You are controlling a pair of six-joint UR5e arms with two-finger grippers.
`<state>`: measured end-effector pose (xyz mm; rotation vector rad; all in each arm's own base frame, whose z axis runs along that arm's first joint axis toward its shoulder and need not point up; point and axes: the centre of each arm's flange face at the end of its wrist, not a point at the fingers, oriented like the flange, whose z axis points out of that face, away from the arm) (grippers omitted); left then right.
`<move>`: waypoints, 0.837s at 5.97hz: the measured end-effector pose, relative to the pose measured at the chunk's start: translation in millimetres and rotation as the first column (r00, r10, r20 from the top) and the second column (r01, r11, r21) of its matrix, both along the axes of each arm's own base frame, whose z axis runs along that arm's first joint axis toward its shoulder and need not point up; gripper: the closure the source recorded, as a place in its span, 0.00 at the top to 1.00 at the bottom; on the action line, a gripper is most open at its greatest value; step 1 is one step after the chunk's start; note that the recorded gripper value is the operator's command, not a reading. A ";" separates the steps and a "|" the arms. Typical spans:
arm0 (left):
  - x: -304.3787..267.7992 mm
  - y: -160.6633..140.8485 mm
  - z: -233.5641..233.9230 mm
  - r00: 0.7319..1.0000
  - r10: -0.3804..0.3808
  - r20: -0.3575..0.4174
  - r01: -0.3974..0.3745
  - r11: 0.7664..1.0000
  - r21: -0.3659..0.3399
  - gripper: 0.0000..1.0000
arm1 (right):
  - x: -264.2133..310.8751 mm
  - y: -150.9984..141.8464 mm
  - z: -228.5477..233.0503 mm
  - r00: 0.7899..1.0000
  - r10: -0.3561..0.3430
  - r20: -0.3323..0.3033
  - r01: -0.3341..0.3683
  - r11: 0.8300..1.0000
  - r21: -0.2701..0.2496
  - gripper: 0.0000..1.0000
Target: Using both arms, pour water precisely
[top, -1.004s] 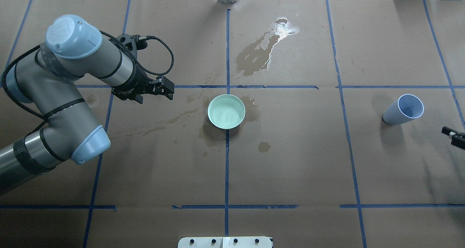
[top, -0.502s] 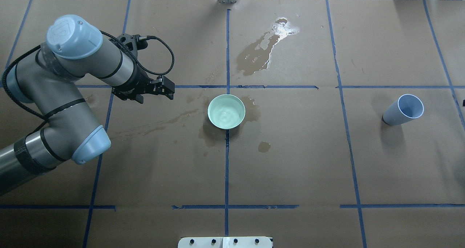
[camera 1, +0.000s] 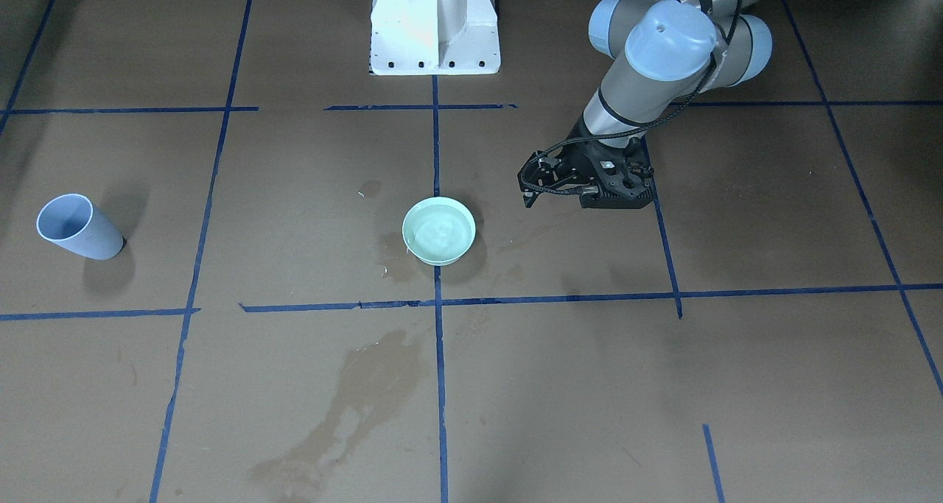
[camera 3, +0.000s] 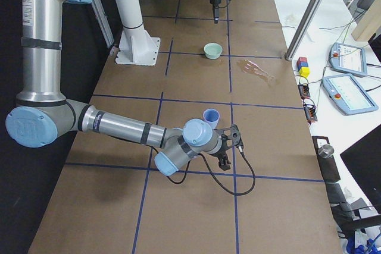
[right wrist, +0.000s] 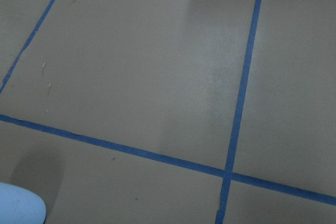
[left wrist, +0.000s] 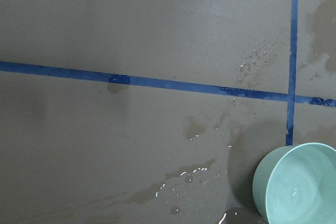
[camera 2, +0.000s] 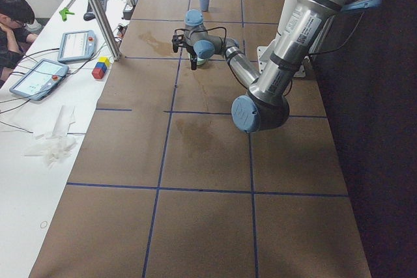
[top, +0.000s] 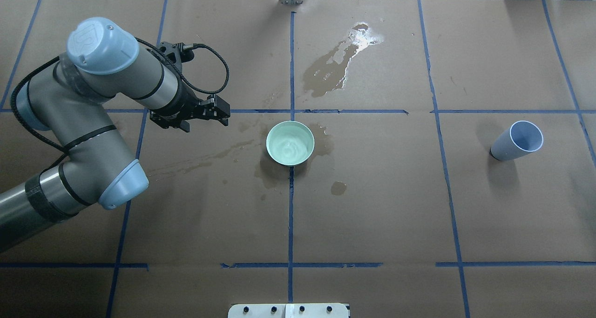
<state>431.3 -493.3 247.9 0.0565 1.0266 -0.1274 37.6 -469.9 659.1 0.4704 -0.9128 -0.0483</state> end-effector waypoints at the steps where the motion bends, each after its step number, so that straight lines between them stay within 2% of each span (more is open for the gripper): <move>1: 4.6 1.0 -2.4 1.000 -0.004 0.003 0.004 1.000 0.005 1.00 | 6.3 -4.1 -1.9 0.999 -0.030 -0.016 0.029 0.999 -0.043 1.00; 2: 8.4 1.0 -5.0 1.000 -0.008 0.006 0.008 1.000 0.010 1.00 | 9.6 -8.7 -13.1 0.996 -0.072 -0.056 0.068 0.995 -0.069 1.00; 3: 13.8 -0.8 -7.4 1.000 -0.017 0.009 0.017 1.000 0.010 1.00 | 14.6 -11.0 -36.1 0.983 -0.131 -0.126 0.119 0.988 -0.103 1.00; 4: 22.5 -0.4 -10.1 1.000 -0.024 0.010 0.024 1.000 -0.001 1.00 | 27.0 -7.5 -62.1 0.956 -0.199 -0.213 0.171 0.975 -0.142 1.00; 5: 31.2 1.0 -13.4 1.000 -0.027 0.009 0.027 1.000 -0.009 1.00 | 38.3 -2.0 -67.4 0.931 -0.247 -0.269 0.199 0.961 -0.192 1.00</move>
